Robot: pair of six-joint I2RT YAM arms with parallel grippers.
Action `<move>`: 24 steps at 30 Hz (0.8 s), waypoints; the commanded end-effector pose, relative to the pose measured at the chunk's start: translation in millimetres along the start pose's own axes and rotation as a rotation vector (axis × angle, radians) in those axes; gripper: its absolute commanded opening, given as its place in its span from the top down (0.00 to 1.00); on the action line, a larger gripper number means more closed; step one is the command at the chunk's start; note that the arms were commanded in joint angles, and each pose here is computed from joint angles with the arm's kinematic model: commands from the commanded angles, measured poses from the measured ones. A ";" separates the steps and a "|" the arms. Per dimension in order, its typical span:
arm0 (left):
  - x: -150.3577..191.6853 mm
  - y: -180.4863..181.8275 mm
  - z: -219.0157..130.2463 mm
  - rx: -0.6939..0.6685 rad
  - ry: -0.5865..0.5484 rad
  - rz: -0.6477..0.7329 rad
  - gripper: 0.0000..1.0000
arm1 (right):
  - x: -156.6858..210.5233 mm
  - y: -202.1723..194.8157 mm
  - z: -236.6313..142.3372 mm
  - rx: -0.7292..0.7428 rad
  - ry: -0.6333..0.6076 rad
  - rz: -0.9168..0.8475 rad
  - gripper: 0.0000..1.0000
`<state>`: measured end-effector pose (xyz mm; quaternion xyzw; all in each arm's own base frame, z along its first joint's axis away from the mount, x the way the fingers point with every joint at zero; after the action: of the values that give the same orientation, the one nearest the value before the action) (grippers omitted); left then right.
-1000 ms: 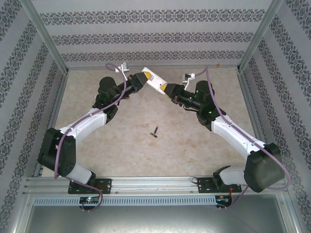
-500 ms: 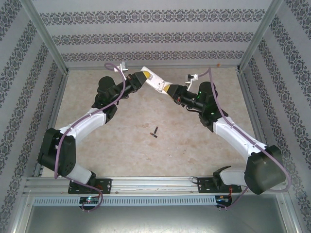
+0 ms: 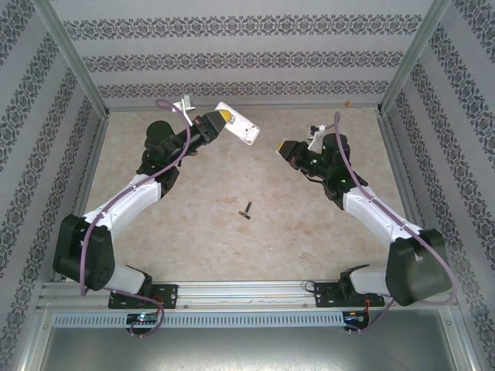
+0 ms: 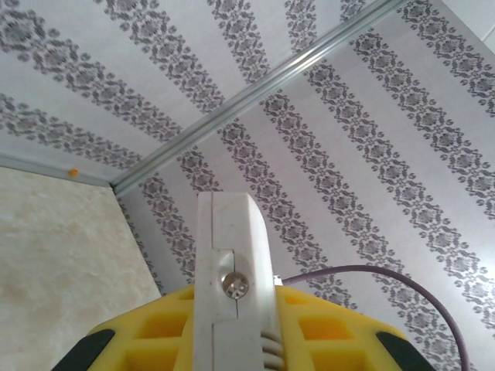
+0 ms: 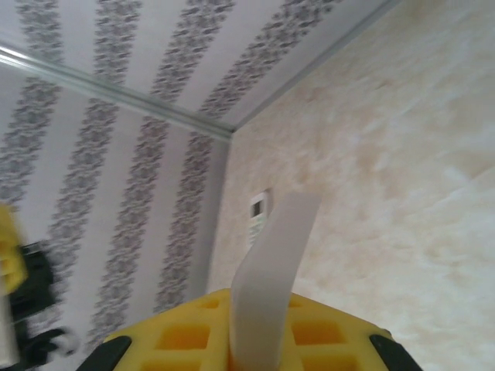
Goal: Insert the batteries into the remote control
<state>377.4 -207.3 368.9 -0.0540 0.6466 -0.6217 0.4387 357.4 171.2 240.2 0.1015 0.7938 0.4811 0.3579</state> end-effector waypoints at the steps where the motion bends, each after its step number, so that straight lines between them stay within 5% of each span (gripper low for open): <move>1: 0.0 3.7 -12.7 -0.068 -0.008 0.092 1.00 | 15.5 -67.2 16.7 0.182 0.070 -0.057 0.83; 13: 19.8 41.1 -20.4 -0.170 0.031 0.067 1.00 | 55.3 -175.0 63.6 0.411 0.221 0.006 0.77; 24: 18.6 40.6 -17.8 -0.170 0.037 0.068 1.00 | 30.9 -171.7 -11.3 0.530 0.040 0.096 0.34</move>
<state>370.4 -198.7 315.4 -0.0645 0.7111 -0.5555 0.4262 360.7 105.8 64.1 0.2033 0.9016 0.2893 0.2491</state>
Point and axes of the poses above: each hand's point on the last joint's axis, 136 mm out from that joint toward the fingers, its own z axis out along the fingers, its own y axis along the line the jaws close on, x = y × z, the point moved 3 cm from there along -z, back along the fingers, and after that the axes turned 4 degrees about -z, right-handed, at the moved point
